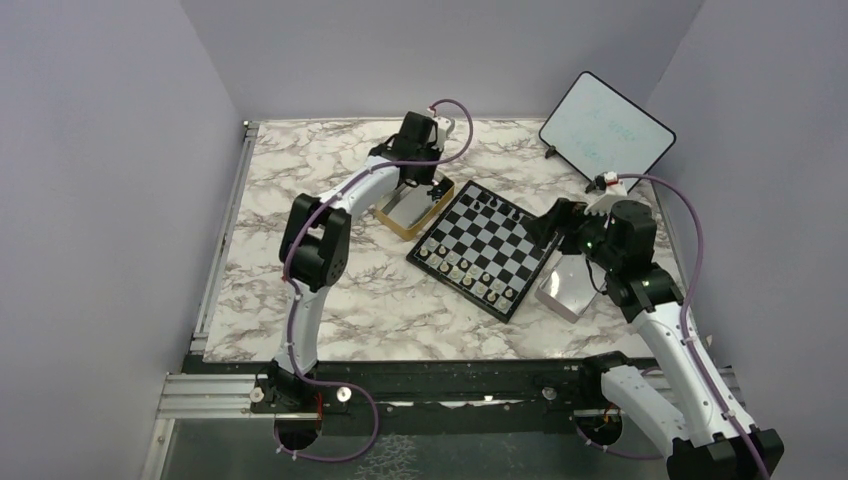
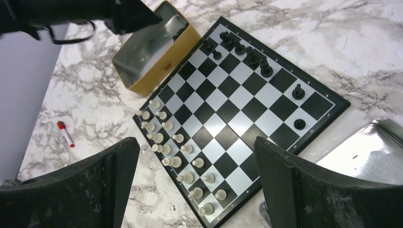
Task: Set up the chess pieces on the board
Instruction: Pick up the chess piece from the storage box, then place the chess piece on the chessboard.
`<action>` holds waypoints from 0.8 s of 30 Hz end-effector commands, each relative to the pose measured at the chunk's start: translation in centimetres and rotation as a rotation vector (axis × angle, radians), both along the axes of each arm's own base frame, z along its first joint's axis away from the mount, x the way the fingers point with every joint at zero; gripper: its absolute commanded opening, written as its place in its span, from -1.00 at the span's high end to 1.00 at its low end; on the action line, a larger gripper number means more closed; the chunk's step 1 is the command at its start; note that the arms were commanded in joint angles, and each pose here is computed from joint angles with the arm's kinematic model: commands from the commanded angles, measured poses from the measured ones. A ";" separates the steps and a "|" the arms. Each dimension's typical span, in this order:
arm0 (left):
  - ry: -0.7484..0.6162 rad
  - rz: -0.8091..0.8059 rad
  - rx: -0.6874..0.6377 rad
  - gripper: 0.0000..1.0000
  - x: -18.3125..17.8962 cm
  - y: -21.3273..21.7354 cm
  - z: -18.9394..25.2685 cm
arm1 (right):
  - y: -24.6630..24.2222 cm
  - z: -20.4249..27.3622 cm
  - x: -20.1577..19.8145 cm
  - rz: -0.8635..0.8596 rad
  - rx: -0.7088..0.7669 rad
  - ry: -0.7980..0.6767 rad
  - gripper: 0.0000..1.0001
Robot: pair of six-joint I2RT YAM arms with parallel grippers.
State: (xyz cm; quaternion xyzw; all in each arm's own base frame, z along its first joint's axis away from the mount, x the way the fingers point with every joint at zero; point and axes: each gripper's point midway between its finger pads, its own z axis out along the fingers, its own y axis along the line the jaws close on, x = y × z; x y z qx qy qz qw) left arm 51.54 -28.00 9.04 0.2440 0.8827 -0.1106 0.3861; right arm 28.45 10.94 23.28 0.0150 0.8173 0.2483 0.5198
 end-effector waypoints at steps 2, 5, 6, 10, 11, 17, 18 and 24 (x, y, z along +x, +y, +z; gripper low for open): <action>0.045 -0.033 -0.162 0.81 -4.4 -0.7 6.5 | -0.3 -1.5 -0.2 -0.003 -0.011 0.008 -0.94; 0.067 -0.085 -0.219 0.81 -6.7 -1.1 8.4 | -0.1 -2.0 -0.1 0.021 -0.034 0.010 -0.93; 0.080 -0.100 -0.235 0.81 -7.4 -1.2 8.9 | 0.0 -2.1 -0.1 0.032 -0.037 0.011 -0.92; 0.144 -0.124 -0.261 0.81 -9.9 -1.1 9.3 | 0.5 -2.7 -0.4 0.048 -0.015 0.047 -0.90; 0.166 -0.126 -0.254 0.81 -10.5 -1.0 9.0 | 0.6 -2.9 -0.5 0.050 -0.006 0.056 -0.89; 0.243 -0.135 -0.102 0.81 -13.9 -0.1 6.8 | 0.4 -2.9 -1.5 0.043 0.004 0.061 -0.88; 0.249 -0.137 -0.073 0.81 -14.4 -0.1 6.4 | 0.3 -2.8 -1.7 0.044 0.000 0.055 -0.88; 0.289 -0.195 0.055 0.81 -16.9 -1.9 4.8 | -0.1 -2.0 -2.3 0.034 -0.011 0.029 -0.88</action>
